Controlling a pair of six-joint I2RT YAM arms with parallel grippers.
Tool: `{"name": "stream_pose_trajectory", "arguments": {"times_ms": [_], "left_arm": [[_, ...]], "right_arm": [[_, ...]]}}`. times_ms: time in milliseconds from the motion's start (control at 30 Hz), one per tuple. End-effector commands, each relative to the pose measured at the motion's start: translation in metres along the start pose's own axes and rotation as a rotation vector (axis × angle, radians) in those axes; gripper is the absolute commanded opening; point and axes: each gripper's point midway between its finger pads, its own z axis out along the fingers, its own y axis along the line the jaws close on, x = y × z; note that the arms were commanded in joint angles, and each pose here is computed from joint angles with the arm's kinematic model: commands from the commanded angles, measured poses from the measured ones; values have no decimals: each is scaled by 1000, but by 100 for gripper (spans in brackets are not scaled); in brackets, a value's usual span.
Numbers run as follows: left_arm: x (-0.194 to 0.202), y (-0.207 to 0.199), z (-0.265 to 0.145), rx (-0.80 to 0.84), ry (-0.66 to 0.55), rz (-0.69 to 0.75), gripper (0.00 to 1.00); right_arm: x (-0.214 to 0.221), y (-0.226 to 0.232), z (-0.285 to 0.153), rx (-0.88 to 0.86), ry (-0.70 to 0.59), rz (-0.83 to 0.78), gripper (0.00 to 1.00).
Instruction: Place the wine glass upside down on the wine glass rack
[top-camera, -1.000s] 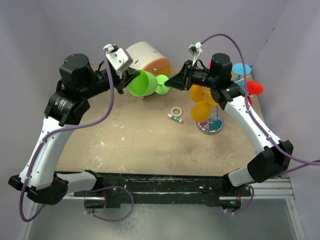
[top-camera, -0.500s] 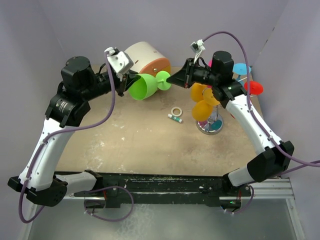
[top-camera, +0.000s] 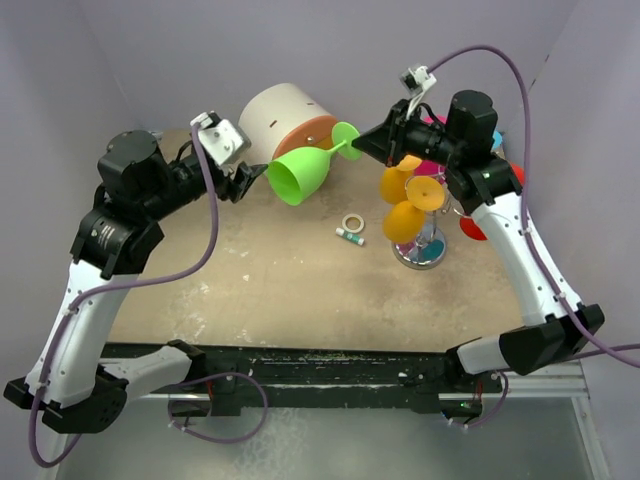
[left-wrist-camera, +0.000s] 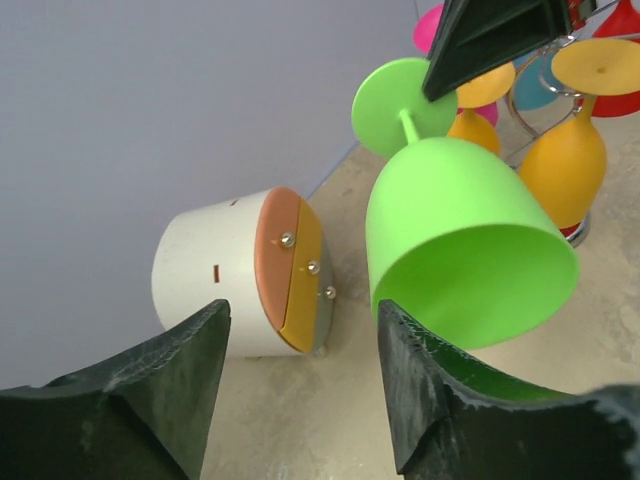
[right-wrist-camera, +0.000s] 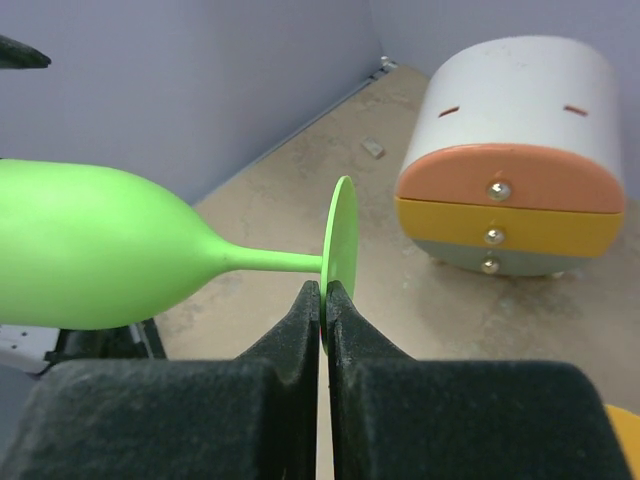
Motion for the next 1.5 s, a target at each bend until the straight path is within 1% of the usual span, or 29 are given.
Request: {"name": "stream_pose_trajectory", "arguments": {"times_ms": [0, 67, 167, 267, 333, 467, 533, 633, 733, 867, 1000, 1100, 1300, 1467], "left_arm": [[-3, 19, -17, -105, 4, 83, 67], [0, 23, -22, -136, 17, 101, 72], [4, 36, -28, -208, 35, 108, 79], [7, 47, -33, -278, 47, 86, 91], [9, 52, -36, -316, 56, 67, 100], [12, 57, -38, -351, 66, 61, 99], [13, 56, -38, -347, 66, 61, 99], [15, 54, -35, -335, 68, 60, 99], [16, 53, -34, -328, 66, 60, 99], [18, 52, -31, -315, 67, 58, 99], [19, 51, -27, -299, 67, 57, 99], [18, 51, -25, -293, 64, 57, 99], [19, 50, -21, -284, 62, 59, 99], [21, 46, -17, -260, 58, 46, 99]], "right_arm": [[-46, 10, -32, 72, -95, -203, 0], [-55, 13, -42, 90, -108, -252, 0], [-60, 20, -54, 78, -95, -339, 0], [-56, 26, -67, 74, -34, -456, 0], [-49, 35, -75, 29, 11, -533, 0], [-31, 55, -95, -62, 79, -692, 0], [-19, 61, -105, -97, 109, -746, 0], [-8, 68, -119, -111, 139, -811, 0], [2, 69, -135, -87, 175, -875, 0], [15, 64, -159, -9, 222, -959, 0], [17, 55, -191, 132, 231, -1016, 0], [20, 52, -213, 229, 241, -1032, 0], [27, 54, -247, 360, 262, -1073, 0], [38, 43, -265, 482, 298, -1043, 0]]}}
